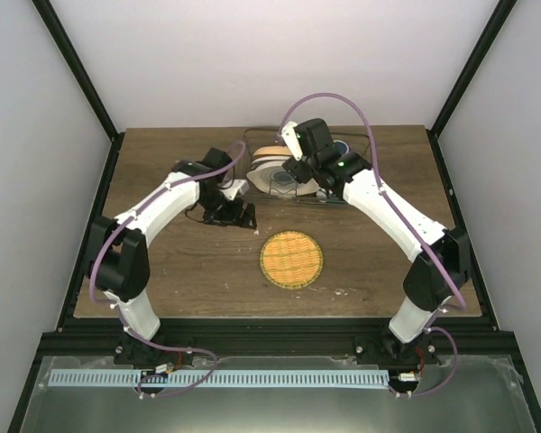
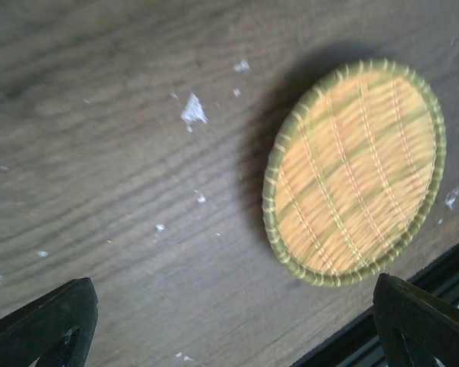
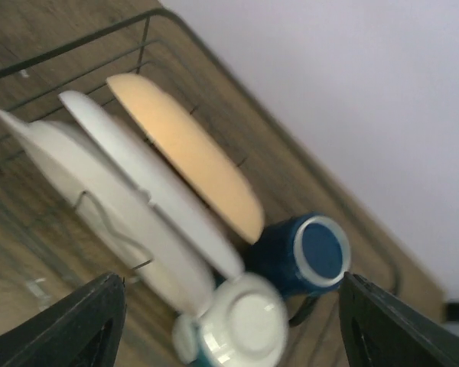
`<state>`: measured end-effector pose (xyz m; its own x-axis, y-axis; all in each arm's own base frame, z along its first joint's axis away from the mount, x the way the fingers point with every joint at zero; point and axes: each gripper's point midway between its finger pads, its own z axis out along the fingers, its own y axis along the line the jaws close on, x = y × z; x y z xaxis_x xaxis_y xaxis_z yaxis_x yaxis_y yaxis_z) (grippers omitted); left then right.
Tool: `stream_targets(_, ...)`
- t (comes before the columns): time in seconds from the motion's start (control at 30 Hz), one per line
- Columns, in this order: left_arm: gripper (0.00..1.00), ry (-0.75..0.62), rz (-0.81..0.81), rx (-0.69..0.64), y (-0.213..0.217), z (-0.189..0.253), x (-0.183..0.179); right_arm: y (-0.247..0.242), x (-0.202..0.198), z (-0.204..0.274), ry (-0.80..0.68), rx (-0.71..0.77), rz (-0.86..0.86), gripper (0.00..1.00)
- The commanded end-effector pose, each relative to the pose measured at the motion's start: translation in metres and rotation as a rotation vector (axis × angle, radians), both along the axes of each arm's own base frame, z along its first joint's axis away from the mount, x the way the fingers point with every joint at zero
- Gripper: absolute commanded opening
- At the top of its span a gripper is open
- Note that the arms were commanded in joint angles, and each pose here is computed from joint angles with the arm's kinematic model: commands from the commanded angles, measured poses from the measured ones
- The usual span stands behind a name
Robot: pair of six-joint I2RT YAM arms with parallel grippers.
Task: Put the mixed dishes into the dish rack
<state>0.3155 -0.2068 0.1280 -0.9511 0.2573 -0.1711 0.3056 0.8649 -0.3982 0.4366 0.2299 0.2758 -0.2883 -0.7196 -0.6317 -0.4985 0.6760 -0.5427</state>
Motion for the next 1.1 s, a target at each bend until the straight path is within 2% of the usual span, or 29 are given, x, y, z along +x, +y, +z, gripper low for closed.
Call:
stream_targets(0.0,1.00,0.058,-0.102,0.053,-0.009,-0.013,-0.020,-0.019,-0.025,-0.029,0.247,0.266,-0.210,0.77)
stream_targets(0.13,1.00,0.073,-0.139,0.095,-0.017,-0.027,-0.026,-0.044,-0.032,-0.043,0.332,0.379,-0.363,0.77)
stream_targets(0.4,1.00,0.077,-0.138,0.114,-0.035,-0.058,-0.021,-0.083,-0.050,-0.045,0.357,0.421,-0.548,0.78)
stream_targets(0.8,0.98,0.105,-0.246,0.090,-0.091,-0.093,-0.040,-0.103,-0.074,-0.019,0.315,0.497,-0.580,0.78)
stream_targets(0.9,0.88,0.113,-0.252,0.082,-0.095,-0.098,-0.042,-0.106,-0.079,-0.019,0.314,0.496,-0.579,0.78)
stream_targets(1.07,0.55,0.135,-0.253,0.055,-0.099,-0.104,-0.047,-0.110,-0.081,-0.018,0.303,0.479,-0.581,0.77)
